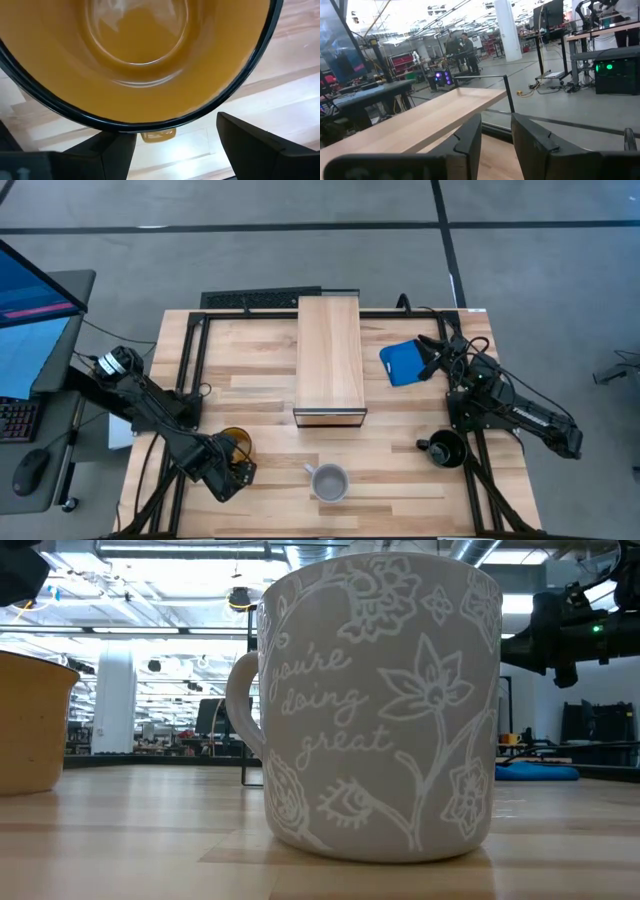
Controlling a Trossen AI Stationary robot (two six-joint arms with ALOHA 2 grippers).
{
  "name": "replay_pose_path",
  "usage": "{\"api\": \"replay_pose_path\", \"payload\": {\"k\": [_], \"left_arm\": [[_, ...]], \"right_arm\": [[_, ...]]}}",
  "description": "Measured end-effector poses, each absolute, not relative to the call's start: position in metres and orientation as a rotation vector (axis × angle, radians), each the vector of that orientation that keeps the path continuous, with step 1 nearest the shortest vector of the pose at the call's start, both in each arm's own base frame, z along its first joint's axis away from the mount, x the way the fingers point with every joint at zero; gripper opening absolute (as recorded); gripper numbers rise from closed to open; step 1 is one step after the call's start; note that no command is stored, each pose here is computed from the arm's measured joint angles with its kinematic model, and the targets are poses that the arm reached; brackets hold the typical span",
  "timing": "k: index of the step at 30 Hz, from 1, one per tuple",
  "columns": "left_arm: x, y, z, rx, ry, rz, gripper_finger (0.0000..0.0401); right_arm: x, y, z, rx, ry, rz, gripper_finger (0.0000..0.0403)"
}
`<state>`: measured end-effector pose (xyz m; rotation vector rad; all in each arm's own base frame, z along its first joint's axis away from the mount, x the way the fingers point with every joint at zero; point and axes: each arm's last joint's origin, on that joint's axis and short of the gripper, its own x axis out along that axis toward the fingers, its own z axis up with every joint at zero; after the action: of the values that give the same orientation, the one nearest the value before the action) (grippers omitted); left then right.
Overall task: Stack small to large cups/mugs on shelf
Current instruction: Put the yellow mug on the shelf
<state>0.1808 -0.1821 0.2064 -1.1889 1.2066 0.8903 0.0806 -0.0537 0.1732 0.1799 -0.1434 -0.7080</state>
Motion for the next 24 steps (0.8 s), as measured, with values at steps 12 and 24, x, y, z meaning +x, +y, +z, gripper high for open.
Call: {"api": "replay_pose_path", "payload": {"k": [12, 24], "left_arm": [[0.1786, -0.1799, 0.206, -1.164, 1.212, 0.916, 0.0263], [0.1753, -0.1765, 0.2054, -1.165, 1.2, 0.995, 0.025]], "right_arm": [[0.0806, -0.0537, 0.1731, 0.18, -0.142, -0.708, 0.0128], [0.0806, -0.0537, 0.1731, 0.18, -0.142, -0.708, 0.0128]]}}
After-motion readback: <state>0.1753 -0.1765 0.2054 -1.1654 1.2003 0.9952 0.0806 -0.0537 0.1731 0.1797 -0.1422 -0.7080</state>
